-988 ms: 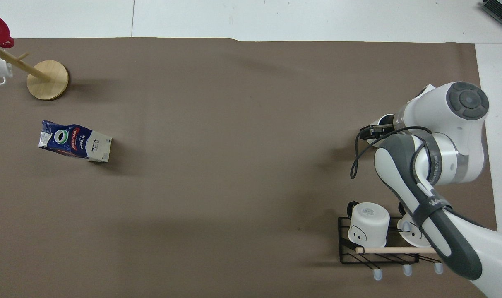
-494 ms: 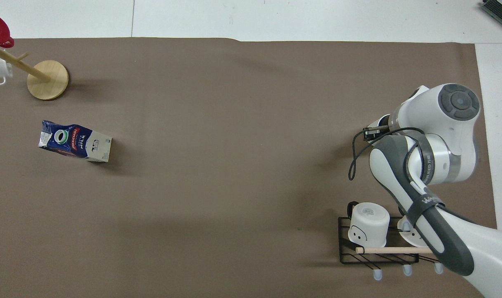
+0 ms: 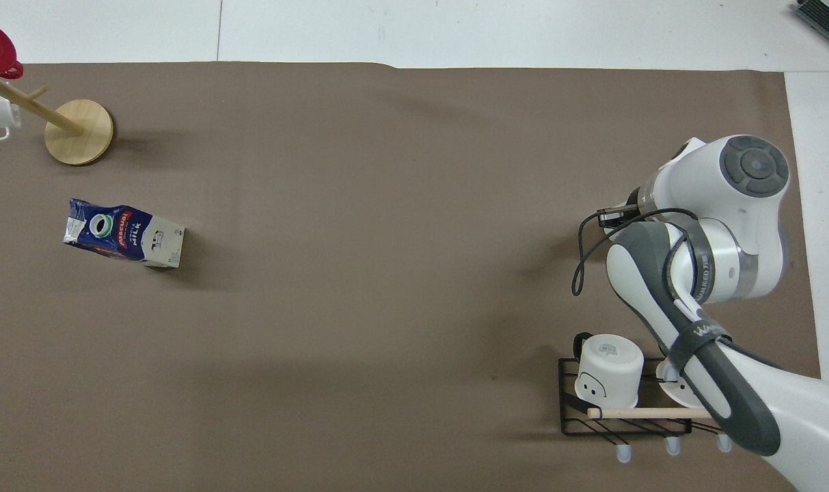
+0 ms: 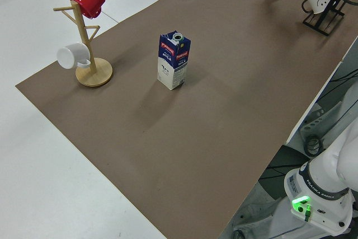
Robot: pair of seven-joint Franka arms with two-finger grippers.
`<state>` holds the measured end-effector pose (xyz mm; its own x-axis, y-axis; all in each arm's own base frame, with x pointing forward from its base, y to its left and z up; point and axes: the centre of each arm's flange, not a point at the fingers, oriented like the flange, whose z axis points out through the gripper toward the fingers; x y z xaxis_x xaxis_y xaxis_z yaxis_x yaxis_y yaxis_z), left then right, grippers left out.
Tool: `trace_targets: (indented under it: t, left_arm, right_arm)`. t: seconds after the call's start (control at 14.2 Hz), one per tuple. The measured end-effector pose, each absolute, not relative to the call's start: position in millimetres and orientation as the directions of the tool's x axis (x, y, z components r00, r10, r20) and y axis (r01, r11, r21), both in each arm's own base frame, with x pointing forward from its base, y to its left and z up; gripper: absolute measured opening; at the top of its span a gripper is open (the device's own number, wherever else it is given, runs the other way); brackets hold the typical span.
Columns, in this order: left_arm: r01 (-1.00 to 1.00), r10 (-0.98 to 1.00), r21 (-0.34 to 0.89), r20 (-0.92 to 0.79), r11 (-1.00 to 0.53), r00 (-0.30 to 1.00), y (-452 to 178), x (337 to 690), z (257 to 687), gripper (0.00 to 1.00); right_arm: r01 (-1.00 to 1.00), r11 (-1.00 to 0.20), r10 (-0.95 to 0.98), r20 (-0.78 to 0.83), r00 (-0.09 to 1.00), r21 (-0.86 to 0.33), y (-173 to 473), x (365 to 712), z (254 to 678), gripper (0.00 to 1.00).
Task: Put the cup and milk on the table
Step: 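Reach the right gripper down and grasp the white mug, then carry the white mug with the right gripper toward the table center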
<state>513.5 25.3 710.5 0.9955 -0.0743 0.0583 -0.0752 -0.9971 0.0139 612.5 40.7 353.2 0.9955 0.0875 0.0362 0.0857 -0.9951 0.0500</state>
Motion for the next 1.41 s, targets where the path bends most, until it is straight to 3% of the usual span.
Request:
trace_targets:
  t: [0.35, 0.64, 1.06, 1.41]
  left_arm:
    - [-0.075, -0.074, 0.014, 0.058, -0.997, 0.996, 25, 513, 711, 1.0]
    - [-0.075, -0.074, 0.014, 0.058, -0.997, 0.996, 25, 513, 711, 1.0]
    - [-0.075, -0.074, 0.014, 0.058, -0.997, 0.996, 25, 513, 711, 1.0]
    - [-0.075, -0.074, 0.014, 0.058, -0.997, 0.996, 25, 513, 711, 1.0]
  right_arm:
    - [0.124, -0.991, 0.124, -0.001, 0.992, 0.047, 71, 615, 387, 0.04]
    - [0.12, -0.992, 0.12, 0.018, 0.993, 0.037, 146, 598, 417, 0.04]
    - [0.083, -0.996, 0.084, 0.052, 0.995, 0.018, 259, 561, 422, 0.04]
    - [0.07, -0.998, 0.069, 0.089, 0.994, -0.004, 327, 539, 399, 0.04]
